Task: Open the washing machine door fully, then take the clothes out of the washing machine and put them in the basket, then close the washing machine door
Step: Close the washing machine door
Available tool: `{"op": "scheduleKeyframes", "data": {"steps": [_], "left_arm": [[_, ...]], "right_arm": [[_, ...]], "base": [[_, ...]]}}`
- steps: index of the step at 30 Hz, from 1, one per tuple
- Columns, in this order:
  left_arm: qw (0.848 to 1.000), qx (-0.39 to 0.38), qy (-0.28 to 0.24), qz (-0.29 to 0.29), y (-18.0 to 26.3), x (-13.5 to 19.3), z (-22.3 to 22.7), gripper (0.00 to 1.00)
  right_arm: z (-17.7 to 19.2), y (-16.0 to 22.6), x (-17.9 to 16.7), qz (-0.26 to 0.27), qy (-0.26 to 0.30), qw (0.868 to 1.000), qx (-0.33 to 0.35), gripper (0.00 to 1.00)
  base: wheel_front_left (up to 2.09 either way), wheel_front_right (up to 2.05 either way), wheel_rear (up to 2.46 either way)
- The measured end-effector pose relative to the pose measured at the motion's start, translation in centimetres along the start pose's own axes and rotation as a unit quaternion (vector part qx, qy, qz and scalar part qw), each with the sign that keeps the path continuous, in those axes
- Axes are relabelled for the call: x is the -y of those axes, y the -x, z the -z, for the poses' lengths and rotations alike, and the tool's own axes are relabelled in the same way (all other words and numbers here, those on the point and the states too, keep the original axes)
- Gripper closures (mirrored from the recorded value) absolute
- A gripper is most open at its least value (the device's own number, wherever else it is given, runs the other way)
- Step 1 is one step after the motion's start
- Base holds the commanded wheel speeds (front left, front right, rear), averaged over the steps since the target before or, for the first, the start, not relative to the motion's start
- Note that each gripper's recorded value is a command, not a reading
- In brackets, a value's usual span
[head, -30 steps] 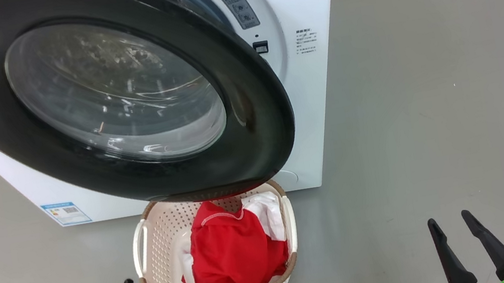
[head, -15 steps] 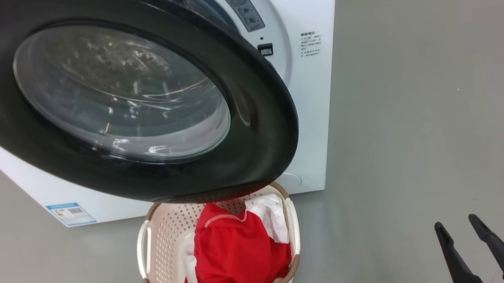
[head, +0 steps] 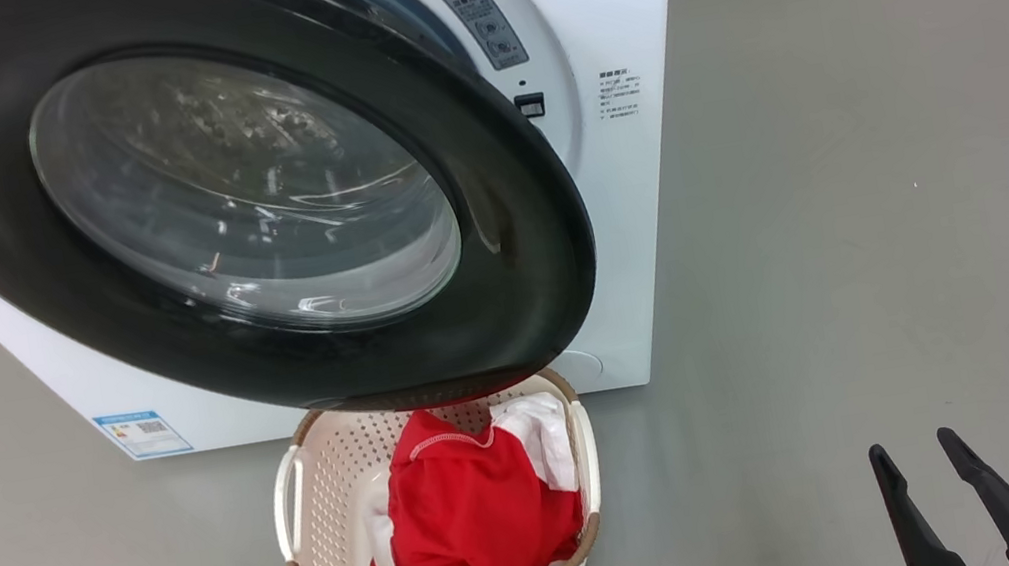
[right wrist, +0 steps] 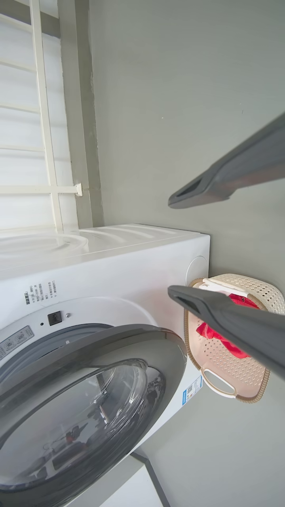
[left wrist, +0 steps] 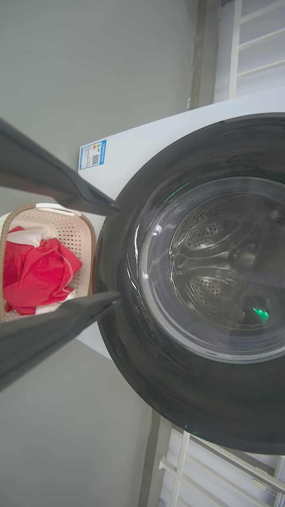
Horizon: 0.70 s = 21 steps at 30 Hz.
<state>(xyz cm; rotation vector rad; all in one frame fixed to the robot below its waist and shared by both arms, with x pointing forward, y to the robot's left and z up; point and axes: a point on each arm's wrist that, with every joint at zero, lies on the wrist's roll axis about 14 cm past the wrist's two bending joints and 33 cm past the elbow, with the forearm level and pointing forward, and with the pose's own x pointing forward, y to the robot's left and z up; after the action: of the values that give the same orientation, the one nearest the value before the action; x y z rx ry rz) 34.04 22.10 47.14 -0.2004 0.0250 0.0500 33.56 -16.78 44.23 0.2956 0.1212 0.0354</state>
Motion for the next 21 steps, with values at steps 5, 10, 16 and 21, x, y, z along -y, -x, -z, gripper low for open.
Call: {"op": "scheduleKeyframes", "data": {"steps": [5, 10, 16, 21], "left_arm": [[1.000, -0.009, 0.000, -0.002, 0.4, 0.1, 0.6, 0.00], [1.000, -0.011, 0.001, -0.004, 0.4, 0.0, 0.8, 0.00], [1.000, -0.012, 0.002, -0.007, 0.6, -0.1, 0.8, 0.00], [1.000, -0.011, 0.012, -0.012, 1.0, 0.0, 0.9, 0.00]], "right_arm": [[0.1, 0.0, 0.0, 0.000, 0.000, 1.000, -0.001, 0.00], [0.2, -0.1, 0.0, -0.001, 0.000, 1.000, -0.003, 0.00], [0.5, -0.4, -0.9, -0.014, 0.000, 1.000, -0.009, 0.79], [1.1, -1.3, -3.4, -0.054, -0.001, 0.998, -0.019, 1.00]], "base": [[0.00, 0.00, 0.00], [0.00, 0.00, 0.00], [0.00, 0.00, 0.00], [0.00, 0.00, 0.00]]}}
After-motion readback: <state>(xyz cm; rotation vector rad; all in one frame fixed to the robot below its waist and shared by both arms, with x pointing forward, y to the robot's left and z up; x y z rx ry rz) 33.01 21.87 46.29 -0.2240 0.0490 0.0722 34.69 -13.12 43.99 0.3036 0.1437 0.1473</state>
